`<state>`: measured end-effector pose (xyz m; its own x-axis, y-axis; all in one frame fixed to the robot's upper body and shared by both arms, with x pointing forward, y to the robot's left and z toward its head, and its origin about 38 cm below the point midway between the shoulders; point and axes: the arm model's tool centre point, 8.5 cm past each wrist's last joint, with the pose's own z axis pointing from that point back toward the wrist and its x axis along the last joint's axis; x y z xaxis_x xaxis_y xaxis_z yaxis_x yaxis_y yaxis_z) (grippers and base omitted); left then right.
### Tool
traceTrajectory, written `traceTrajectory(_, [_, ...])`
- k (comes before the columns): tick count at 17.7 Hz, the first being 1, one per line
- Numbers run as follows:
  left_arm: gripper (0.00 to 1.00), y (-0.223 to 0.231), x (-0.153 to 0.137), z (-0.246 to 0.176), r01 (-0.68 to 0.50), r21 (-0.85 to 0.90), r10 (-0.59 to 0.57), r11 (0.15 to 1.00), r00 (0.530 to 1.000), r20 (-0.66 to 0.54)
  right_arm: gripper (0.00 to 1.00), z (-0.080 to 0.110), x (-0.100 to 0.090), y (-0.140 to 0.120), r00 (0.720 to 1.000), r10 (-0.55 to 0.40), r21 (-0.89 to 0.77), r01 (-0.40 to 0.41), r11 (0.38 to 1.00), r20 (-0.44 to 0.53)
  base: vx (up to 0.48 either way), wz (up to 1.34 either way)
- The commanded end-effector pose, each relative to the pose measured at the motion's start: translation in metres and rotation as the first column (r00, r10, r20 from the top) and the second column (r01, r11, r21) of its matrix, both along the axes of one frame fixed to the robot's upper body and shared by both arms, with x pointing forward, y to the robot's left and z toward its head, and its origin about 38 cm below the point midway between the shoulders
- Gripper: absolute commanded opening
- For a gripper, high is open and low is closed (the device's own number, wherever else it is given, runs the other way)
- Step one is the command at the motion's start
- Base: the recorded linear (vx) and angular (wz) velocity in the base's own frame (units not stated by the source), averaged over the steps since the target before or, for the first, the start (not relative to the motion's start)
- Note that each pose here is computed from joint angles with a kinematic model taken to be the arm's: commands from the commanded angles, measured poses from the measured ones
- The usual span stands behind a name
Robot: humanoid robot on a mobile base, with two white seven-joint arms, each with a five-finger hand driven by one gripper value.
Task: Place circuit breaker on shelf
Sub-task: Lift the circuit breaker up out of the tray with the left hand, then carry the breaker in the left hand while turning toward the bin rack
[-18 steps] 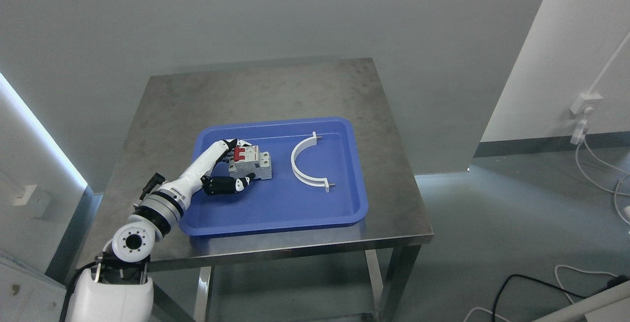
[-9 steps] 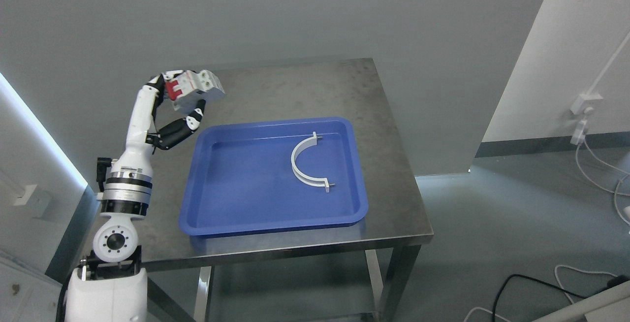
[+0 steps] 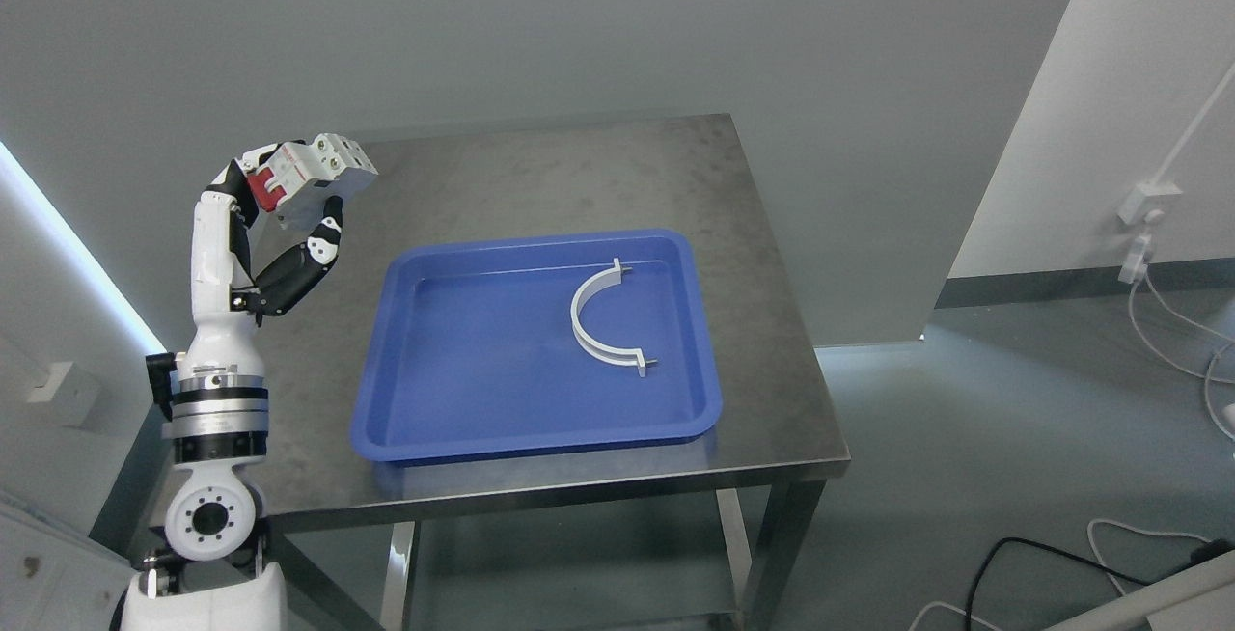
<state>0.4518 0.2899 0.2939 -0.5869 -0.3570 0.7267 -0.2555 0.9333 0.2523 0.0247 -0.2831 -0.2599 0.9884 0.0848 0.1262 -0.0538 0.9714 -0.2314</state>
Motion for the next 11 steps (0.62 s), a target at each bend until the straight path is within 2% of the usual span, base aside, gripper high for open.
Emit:
traceTrajectory(1, [0.14, 0.012, -0.019, -0.001, -0.023, -0.006, 0.024, 1.0, 0.999, 0.026, 1.0, 0.001, -0.006, -0.01, 0.998, 0.015, -0.02, -0.016, 1.0, -0.06, 0.0, 0.0])
traceTrajectory(7, [0.14, 0.01, -0.027, -0.021, -0.015, 0.008, 0.015, 1.0, 1.0, 0.006, 1.0, 0.001, -0.006, -0.01, 0.998, 0.015, -0.02, -0.016, 1.0, -0.06, 0.001, -0.01])
traceTrajectory(11, [0.14, 0.009, -0.03, -0.016, -0.012, 0.015, 0.011, 1.0, 1.0, 0.026, 1.0, 0.001, -0.006, -0.01, 0.998, 0.014, -0.02, -0.016, 1.0, -0.062, -0.047, 0.02])
